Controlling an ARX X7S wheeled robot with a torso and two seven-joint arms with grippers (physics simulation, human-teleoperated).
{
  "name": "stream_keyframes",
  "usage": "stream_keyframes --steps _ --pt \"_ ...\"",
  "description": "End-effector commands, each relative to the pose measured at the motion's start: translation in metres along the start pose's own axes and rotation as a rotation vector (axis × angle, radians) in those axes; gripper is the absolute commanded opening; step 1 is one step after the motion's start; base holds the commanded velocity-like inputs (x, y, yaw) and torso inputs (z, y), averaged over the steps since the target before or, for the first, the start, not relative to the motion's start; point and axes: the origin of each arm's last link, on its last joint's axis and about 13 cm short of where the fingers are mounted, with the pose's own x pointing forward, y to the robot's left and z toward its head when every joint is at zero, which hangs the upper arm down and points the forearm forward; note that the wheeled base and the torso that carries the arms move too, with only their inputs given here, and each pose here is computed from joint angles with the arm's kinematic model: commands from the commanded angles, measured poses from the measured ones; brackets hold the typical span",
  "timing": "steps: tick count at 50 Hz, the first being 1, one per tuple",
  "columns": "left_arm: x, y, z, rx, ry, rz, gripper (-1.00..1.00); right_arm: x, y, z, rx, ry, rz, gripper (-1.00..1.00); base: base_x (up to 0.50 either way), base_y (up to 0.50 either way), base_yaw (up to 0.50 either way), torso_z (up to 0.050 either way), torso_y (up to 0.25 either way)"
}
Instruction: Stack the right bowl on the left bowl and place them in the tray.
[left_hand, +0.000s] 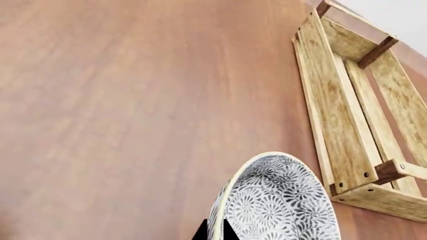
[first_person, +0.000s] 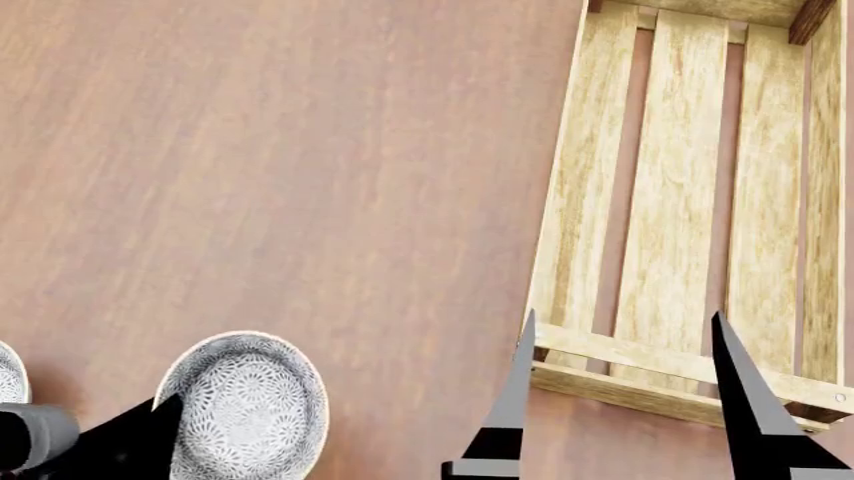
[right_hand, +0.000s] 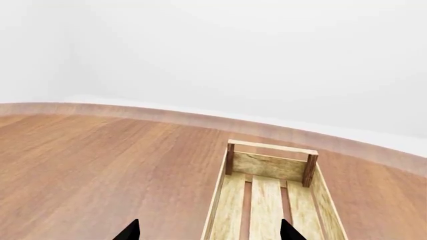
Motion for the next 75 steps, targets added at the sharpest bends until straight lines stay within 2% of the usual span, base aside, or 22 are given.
stream_keyframes --steps 1,23,35,53,75 --pt "-0.002 0.011 0.017 -0.049 -0.062 0.048 -1.00 0.000 0.000 0.000 0.001 -0.002 0.001 1.00 0.00 0.00 0.00 0.000 0.000" --pt "-0.014 0.048 0.035 -0.115 -0.147 0.218 -1.00 0.000 0.001 0.000 0.005 0.001 0.006 1.00 0.00 0.00 0.00 0.000 0.000" --pt "-0.021 0.063 0.041 -0.150 -0.186 0.286 -1.00 0.000 0.002 0.002 0.006 -0.001 0.006 1.00 0.00 0.00 0.00 0.000 0.000" --pt "-0.030 0.080 0.043 -0.196 -0.224 0.359 -1.00 -0.001 0.002 0.001 0.005 0.001 0.008 1.00 0.00 0.00 0.00 0.000 0.000" --pt "-0.040 0.090 0.039 -0.227 -0.240 0.422 -1.00 -0.001 0.003 0.002 0.004 -0.002 0.012 1.00 0.00 0.00 0.00 0.000 0.001"
